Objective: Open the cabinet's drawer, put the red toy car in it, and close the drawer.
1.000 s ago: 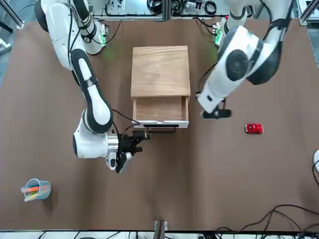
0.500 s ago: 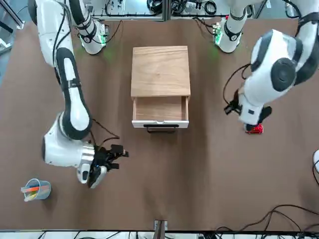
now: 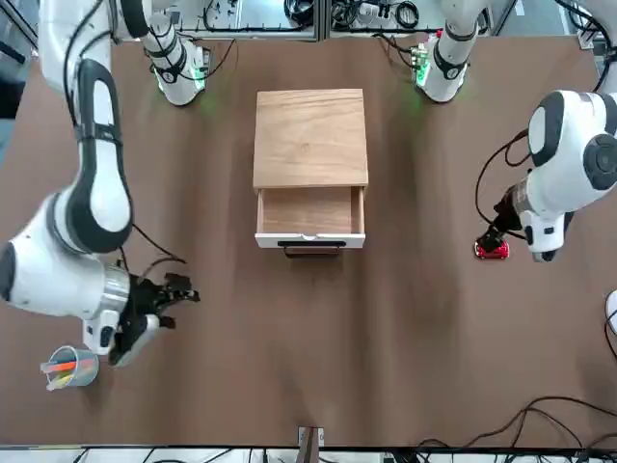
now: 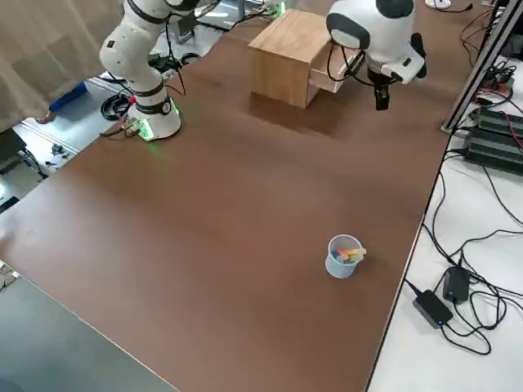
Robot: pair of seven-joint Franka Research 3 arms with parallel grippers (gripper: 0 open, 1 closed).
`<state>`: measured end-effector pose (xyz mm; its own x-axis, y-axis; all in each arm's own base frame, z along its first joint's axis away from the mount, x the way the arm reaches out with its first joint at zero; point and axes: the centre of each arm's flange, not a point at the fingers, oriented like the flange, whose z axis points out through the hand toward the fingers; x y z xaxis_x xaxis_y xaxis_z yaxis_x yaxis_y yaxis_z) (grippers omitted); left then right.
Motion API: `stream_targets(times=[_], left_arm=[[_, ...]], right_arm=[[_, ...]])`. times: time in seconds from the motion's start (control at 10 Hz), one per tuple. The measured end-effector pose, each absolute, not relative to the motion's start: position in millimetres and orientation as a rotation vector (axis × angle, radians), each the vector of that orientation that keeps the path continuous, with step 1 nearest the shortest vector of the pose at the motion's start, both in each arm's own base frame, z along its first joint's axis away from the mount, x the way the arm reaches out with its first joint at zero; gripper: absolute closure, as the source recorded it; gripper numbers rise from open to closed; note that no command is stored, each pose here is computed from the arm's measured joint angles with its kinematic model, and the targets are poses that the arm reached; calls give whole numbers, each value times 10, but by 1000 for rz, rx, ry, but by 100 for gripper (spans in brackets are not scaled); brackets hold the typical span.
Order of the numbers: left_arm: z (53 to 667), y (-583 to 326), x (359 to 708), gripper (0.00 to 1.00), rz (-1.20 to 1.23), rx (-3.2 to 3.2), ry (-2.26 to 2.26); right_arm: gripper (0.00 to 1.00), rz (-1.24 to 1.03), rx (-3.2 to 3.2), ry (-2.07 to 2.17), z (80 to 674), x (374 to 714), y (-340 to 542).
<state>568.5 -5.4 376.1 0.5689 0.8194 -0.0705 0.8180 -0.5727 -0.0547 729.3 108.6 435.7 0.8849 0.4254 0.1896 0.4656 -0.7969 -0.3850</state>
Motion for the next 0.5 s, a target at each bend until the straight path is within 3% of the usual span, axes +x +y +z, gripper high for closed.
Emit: stream_targets(times=[0.5], left_arm=[[3115,507,5574,0,124,-2538,-1911]], right_arm=[[0,-72,-2850,-443,4843,7147,-52]])
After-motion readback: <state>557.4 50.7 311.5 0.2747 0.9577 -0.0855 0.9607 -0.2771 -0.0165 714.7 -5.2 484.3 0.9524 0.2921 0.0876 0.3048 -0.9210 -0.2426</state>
